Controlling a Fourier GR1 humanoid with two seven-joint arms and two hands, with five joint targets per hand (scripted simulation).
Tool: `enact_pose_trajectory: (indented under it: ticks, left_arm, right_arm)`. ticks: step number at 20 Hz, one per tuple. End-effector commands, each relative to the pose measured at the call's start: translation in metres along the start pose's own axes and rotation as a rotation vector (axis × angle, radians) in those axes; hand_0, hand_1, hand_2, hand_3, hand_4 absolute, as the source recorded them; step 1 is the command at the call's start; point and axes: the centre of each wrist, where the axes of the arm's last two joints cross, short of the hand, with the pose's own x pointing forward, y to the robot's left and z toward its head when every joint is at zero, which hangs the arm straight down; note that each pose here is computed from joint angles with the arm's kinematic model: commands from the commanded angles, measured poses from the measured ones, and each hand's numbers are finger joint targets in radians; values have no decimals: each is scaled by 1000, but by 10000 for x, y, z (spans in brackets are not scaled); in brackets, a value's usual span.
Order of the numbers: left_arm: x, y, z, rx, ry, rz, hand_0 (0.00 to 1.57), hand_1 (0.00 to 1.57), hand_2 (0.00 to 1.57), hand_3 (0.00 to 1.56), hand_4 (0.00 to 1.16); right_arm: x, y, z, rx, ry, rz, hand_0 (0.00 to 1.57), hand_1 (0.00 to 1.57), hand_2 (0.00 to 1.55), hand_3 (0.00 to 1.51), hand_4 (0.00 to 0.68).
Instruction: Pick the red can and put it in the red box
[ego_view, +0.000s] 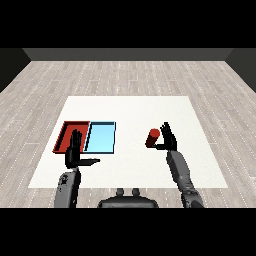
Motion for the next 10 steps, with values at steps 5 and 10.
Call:
enact_pose_trajectory:
  ticks: [5,10]
  left_arm:
    - [-71,47,-131,-2,-5,12,0,0,0,0,0]
    - [-34,98,-68,7,10,11,0,0,0,0,0]
  right_arm:
    - [-79,240,20,-6,23,0,0,0,0,0,0]
    - [-46,240,-194,-10,32,-25,0,0,0,0,0]
